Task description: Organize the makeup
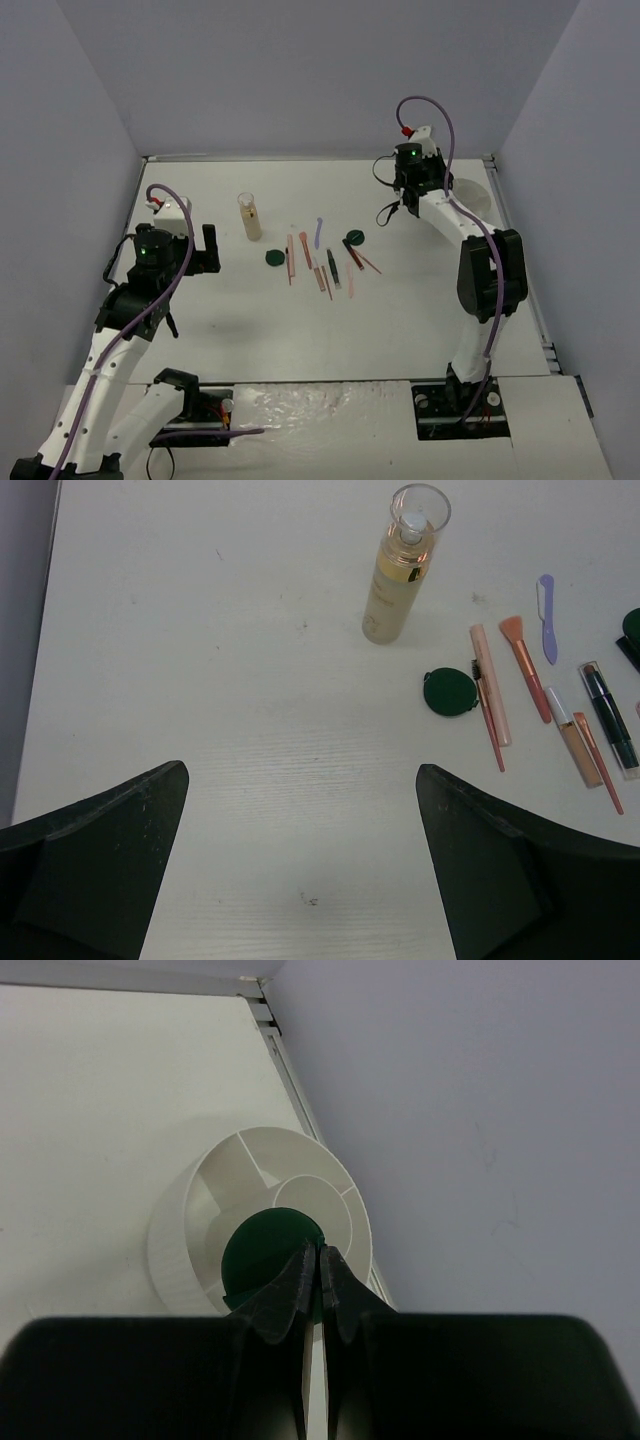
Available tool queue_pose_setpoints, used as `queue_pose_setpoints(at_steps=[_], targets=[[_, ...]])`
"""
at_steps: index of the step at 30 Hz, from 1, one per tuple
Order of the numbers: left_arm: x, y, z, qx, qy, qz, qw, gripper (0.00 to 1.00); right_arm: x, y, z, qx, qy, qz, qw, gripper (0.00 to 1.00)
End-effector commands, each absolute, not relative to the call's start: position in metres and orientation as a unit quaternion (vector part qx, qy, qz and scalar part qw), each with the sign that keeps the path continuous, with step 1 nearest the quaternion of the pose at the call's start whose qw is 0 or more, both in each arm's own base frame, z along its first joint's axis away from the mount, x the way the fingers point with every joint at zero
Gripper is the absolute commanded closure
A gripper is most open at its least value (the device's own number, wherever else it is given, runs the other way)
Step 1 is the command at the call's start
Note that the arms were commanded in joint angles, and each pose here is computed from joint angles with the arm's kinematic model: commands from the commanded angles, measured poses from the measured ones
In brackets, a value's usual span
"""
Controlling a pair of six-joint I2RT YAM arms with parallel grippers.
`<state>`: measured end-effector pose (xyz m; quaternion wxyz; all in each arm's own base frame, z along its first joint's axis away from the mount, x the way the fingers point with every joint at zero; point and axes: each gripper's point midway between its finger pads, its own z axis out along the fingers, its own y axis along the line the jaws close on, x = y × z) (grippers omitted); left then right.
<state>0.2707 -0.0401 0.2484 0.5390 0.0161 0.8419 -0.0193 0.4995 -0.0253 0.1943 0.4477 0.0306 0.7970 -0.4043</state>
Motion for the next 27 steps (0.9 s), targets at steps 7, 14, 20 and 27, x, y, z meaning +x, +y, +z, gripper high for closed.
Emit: queue_pose_setpoints(at_steps=[7, 14, 20, 27], targets=[[0.28, -0.043, 0.273, 0.011, 0.818, -0.027, 0.574, 0.03, 0.52, -0.037, 0.227, 0.093, 0.752, -0.469, 0.454, 1.0], [0.281, -0.044, 0.273, 0.014, 0.819, -0.028, 0.573, 0.03, 0.523, -0.041, 0.21, 0.091, 0.753, -0.49, 0.429, 1.0], [0.281, -0.046, 0.273, 0.015, 0.819, -0.03, 0.573, 0.03, 0.525, -0.047, 0.194, 0.087, 0.759, -0.496, 0.413, 1.0], [0.281, -0.046, 0.273, 0.016, 0.819, -0.031, 0.573, 0.03, 0.527, -0.05, 0.179, 0.085, 0.762, -0.501, 0.401, 1.0]])
